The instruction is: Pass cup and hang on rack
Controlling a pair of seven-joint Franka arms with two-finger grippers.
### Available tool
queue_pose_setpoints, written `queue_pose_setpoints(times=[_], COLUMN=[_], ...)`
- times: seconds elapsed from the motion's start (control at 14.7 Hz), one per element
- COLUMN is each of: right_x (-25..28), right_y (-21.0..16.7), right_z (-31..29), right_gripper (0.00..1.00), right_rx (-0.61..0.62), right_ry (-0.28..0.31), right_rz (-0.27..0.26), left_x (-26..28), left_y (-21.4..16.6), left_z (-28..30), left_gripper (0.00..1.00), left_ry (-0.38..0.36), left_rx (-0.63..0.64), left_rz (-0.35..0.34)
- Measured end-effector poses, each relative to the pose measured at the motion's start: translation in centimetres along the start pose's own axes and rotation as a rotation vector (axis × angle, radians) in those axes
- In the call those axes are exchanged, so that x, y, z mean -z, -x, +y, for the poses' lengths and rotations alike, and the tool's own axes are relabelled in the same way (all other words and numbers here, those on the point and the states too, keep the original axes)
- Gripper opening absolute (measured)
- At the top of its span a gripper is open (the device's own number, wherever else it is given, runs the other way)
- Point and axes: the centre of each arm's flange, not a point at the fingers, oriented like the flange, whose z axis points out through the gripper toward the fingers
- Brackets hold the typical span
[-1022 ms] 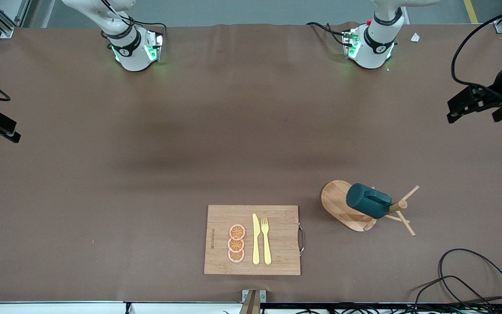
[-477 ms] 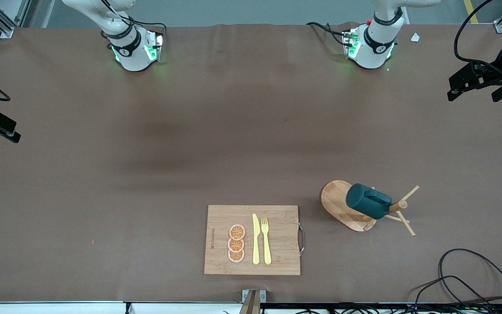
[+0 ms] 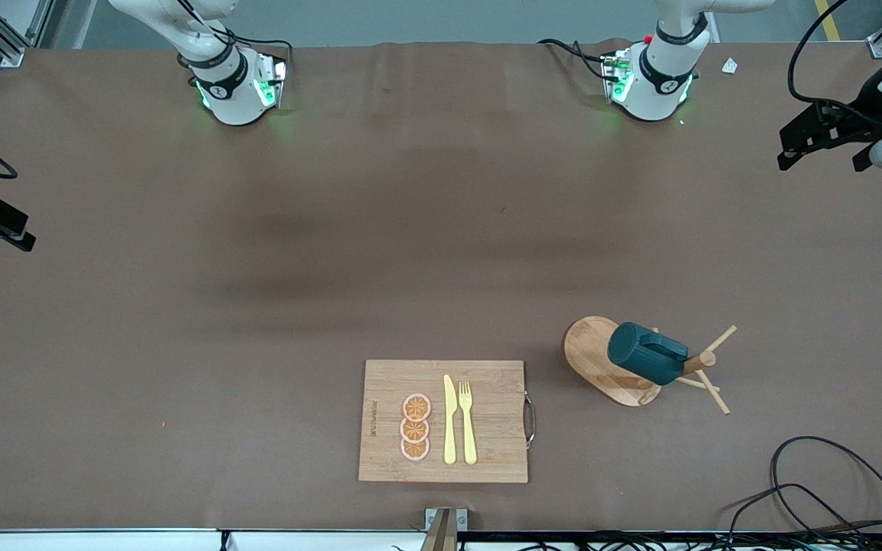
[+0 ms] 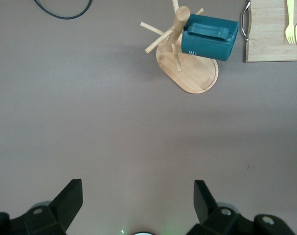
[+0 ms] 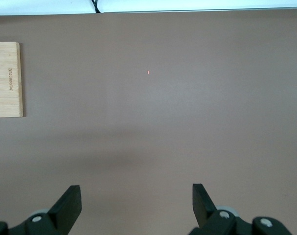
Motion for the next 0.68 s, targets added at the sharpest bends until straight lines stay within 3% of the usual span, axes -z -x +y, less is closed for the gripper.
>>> queue_pose_setpoints(times=[0.68], right_x=[0.0], right_y=[0.0], right_z=[0.0], right_gripper=[1.0], right_rx=[-0.002], right_ry=[0.0], right_rz=[0.0], left_x=[-0.5], left_y=[0.7], left_z=[1.5], left_gripper=[1.0], left_ry=[-0.008], left_rx=[-0.03], left_rz=[-0.004])
